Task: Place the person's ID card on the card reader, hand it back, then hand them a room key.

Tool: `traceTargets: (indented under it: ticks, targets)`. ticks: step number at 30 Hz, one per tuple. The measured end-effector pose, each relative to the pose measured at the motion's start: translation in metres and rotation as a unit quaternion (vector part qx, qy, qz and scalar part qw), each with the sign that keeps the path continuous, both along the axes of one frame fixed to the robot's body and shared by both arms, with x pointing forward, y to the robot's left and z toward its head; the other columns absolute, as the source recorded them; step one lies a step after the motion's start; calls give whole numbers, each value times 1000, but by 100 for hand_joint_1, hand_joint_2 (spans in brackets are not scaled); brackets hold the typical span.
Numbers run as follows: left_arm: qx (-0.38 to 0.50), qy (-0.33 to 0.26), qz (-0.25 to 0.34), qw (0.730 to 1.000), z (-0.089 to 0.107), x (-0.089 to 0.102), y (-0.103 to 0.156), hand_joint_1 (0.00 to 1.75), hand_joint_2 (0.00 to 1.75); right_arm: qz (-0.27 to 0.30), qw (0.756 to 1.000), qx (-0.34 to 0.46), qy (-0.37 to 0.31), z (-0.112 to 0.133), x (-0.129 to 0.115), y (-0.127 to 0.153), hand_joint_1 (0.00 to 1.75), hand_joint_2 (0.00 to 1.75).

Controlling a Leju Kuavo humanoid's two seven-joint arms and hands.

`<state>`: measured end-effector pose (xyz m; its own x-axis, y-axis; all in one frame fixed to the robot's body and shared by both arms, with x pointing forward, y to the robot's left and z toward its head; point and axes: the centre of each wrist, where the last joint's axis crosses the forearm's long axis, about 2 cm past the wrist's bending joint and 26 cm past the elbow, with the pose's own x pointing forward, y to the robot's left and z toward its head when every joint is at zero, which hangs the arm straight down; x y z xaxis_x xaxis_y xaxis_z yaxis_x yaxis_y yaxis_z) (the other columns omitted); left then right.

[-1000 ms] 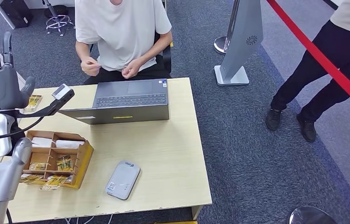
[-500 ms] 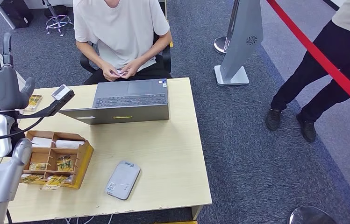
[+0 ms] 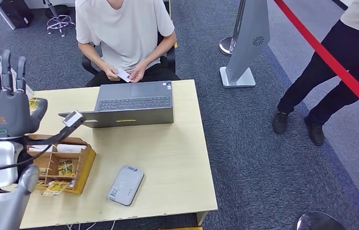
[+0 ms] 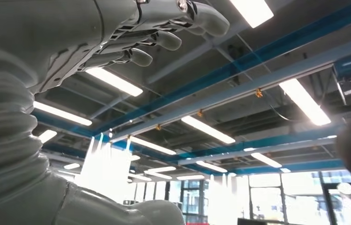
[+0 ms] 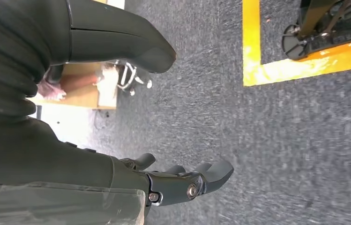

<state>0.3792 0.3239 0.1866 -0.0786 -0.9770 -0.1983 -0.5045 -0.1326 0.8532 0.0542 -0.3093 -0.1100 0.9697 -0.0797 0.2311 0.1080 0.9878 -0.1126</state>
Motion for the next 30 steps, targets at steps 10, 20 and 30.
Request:
traceTargets:
  ticks: [10,20,30]
  targets:
    - [-39,18,-78,996,-57,-120,-30,0,175,-48,999,-1,5,-1,-6,0,0,175]
    - [-53,38,-101,993,-71,-168,-40,0,175,-67,998,-1,7,-1,-9,-1,0,175]
    - [-60,51,-107,991,-76,-183,-46,0,175,-76,997,0,7,-1,-10,0,0,175]
